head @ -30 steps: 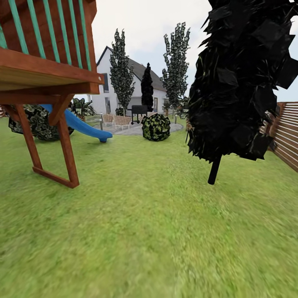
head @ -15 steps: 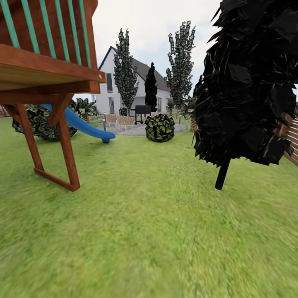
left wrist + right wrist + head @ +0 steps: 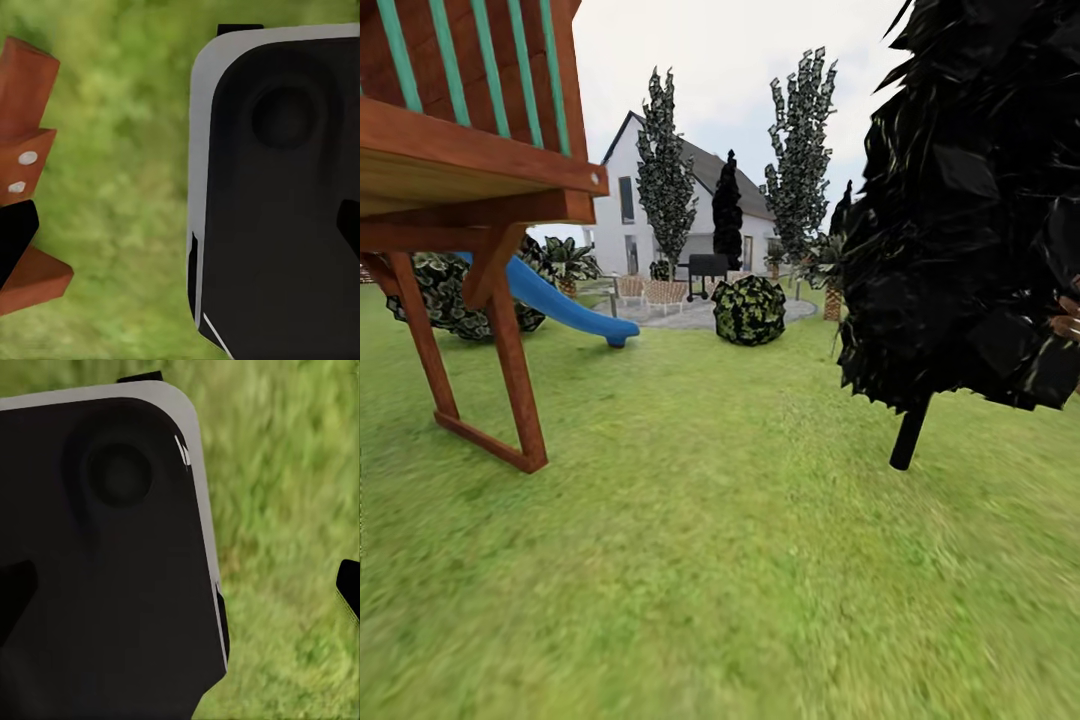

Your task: Take the three Easter eggs out of the wicker basket on the lawn in the garden, then place them on the lawn next to a single tree (choose any tree) so that all three eggs are next to the same tree and none are left in the basket.

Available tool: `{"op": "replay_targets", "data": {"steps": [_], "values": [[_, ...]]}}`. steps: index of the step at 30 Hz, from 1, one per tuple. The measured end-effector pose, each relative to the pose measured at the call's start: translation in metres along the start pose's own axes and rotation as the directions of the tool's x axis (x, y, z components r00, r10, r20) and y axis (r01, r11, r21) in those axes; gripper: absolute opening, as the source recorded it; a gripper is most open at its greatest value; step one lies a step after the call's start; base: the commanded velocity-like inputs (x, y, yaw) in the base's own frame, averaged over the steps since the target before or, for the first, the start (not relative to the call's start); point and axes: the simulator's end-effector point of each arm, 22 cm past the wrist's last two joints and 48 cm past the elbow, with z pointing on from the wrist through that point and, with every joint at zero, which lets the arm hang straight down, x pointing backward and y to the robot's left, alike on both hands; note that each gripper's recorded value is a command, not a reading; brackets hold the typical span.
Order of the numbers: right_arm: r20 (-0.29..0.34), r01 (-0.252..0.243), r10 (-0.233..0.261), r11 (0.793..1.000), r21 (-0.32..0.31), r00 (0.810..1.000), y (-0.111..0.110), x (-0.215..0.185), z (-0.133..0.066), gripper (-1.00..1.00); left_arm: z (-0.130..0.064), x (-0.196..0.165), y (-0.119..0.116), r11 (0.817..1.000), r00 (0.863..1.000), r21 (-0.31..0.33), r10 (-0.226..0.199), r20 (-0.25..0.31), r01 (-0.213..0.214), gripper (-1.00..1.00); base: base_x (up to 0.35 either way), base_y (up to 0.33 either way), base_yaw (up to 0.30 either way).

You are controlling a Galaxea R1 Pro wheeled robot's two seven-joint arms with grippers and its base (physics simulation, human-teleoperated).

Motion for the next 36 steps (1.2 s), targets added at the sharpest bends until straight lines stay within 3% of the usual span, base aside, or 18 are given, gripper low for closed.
{"op": "replay_targets", "data": {"steps": [9,36], "values": [[0.0,0.0,0.0,1.0,0.0,1.0,0.0,0.0,0.0,1.0,0.0,0.0,-0.0004,1.0,1.0,0.001,0.0,0.0,0.0,1.0,0.325,0.0,0.12],[0.0,0.0,0.0,1.0,0.001,1.0,-0.0012,-0.0002,0.0,1.0,0.0,0.0,-0.0005,1.0,1.0,0.001,0.001,0.0,-0.001,1.0,0.325,0.0,0.002]]}}
